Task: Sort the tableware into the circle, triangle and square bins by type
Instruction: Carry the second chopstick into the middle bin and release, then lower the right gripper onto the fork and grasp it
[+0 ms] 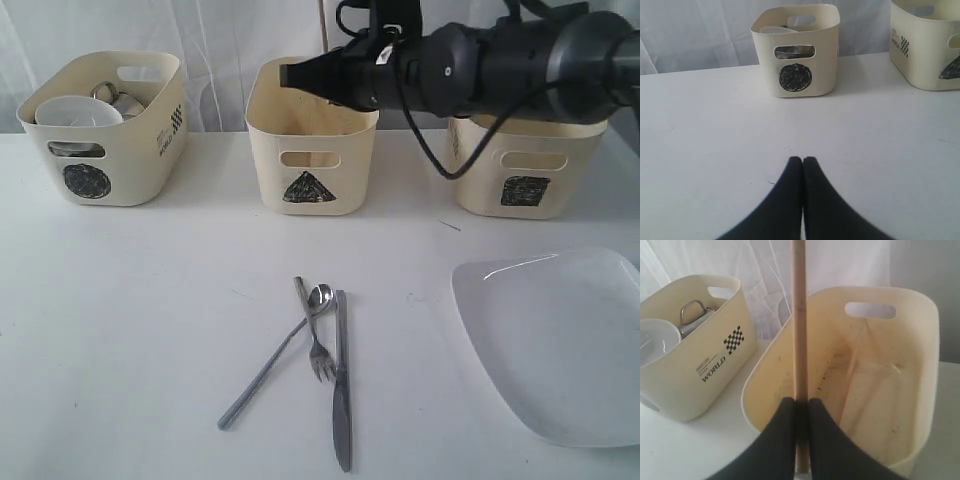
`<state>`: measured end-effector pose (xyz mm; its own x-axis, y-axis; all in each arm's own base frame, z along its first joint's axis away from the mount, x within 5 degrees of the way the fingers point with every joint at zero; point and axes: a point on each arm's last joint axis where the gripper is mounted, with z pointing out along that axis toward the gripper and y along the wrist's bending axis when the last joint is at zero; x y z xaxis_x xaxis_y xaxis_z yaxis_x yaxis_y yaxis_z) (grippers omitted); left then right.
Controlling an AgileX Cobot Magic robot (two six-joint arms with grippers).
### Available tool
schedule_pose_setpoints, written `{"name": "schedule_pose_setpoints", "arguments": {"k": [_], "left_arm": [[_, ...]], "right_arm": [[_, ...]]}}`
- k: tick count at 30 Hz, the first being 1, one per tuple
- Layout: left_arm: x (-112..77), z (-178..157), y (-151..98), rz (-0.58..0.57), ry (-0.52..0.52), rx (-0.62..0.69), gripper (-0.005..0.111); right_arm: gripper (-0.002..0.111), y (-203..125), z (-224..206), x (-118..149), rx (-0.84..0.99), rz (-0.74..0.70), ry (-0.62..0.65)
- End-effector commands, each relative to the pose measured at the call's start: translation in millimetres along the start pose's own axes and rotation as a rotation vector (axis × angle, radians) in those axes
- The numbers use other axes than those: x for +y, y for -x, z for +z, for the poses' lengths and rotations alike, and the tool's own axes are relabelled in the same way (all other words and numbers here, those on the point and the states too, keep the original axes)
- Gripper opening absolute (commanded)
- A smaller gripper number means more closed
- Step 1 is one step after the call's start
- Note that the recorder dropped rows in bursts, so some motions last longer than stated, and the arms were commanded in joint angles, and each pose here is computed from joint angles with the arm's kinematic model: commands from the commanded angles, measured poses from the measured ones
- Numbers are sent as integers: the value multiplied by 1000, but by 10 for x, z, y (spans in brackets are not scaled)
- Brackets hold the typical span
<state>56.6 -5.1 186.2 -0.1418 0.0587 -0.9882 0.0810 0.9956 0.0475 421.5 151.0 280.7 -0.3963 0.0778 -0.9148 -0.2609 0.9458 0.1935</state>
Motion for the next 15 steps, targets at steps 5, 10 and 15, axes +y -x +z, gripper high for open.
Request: {"name": "schedule_pose_setpoints", "arguments": {"k": [5,10,15], "left_arm": [[-6,-1,-7,-9,-9,-2,0],[-6,-1,-7,-9,-9,-2,0],[-6,-1,-7,-9,-9,-2,0]], "right_arm": [[5,-43,554,-47,46,-22,0],[34,-89,726,-127,58,-33,-11],[37,-33,676,-159,89,-76,-13]]}}
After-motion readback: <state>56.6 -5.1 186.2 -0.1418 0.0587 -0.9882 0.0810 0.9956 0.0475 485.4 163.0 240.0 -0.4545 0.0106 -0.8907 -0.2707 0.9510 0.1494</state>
